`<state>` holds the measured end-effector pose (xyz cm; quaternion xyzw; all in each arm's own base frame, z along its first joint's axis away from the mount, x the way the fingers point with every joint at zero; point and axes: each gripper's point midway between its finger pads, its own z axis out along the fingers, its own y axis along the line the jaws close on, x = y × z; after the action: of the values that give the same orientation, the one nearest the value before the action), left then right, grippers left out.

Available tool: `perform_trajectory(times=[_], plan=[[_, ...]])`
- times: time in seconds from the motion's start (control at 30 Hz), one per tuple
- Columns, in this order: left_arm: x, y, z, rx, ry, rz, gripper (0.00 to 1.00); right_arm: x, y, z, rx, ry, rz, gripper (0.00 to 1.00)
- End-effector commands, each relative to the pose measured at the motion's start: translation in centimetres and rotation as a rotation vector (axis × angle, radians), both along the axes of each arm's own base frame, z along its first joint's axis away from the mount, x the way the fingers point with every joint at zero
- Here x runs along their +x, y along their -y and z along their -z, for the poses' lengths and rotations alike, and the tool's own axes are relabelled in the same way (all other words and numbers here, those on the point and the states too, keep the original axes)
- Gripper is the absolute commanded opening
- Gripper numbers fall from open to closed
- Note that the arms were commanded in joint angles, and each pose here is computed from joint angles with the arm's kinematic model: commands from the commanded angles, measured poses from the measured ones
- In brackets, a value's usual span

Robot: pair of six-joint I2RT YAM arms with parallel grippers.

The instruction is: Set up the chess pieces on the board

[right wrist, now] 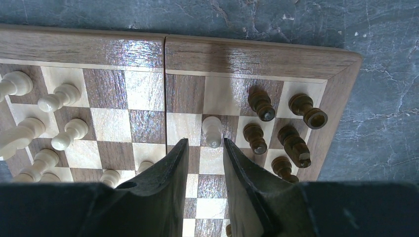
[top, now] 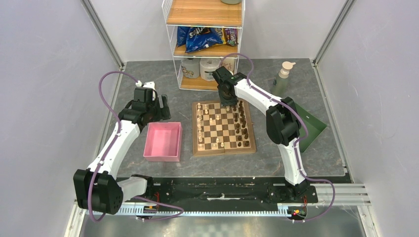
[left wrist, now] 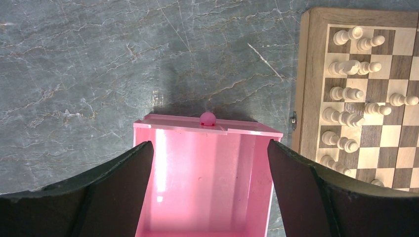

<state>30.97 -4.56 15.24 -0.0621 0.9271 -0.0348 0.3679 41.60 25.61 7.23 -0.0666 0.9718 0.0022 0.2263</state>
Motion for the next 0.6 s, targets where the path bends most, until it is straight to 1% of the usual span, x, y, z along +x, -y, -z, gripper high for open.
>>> perform_trajectory(times=[0.0, 0.1, 0.27, 0.33, 0.4, 0.57], plan=[[0.6, 0.3, -0.9, -0.029, 0.025, -0.005, 0.93, 1.5, 0.0, -1.3, 0.001, 0.051, 0.006, 0.39], [0.6, 0.3, -0.8, -0.027, 0.024, -0.006, 0.93, 1.6, 0.2, -0.7, -0.007, 0.038, 0.011, 0.36], [0.6, 0.3, -0.8, -0.028, 0.021, -0.005, 0.93, 1.7, 0.3, -0.5, -0.01, 0.035, 0.007, 0.28], [0.6, 0.4, -0.8, -0.029, 0.022, -0.004, 0.93, 1.6, 0.3, -0.5, -0.011, 0.032, 0.008, 0.29], [0.6, 0.4, -0.9, -0.03, 0.024, -0.004, 0.93, 1.5, 0.4, -0.5, -0.01, 0.028, 0.009, 0.32], [0.5, 0.4, -0.9, -0.03, 0.026, -0.004, 0.93, 1.2, 0.3, -0.1, -0.011, 0.012, 0.003, 0.33]])
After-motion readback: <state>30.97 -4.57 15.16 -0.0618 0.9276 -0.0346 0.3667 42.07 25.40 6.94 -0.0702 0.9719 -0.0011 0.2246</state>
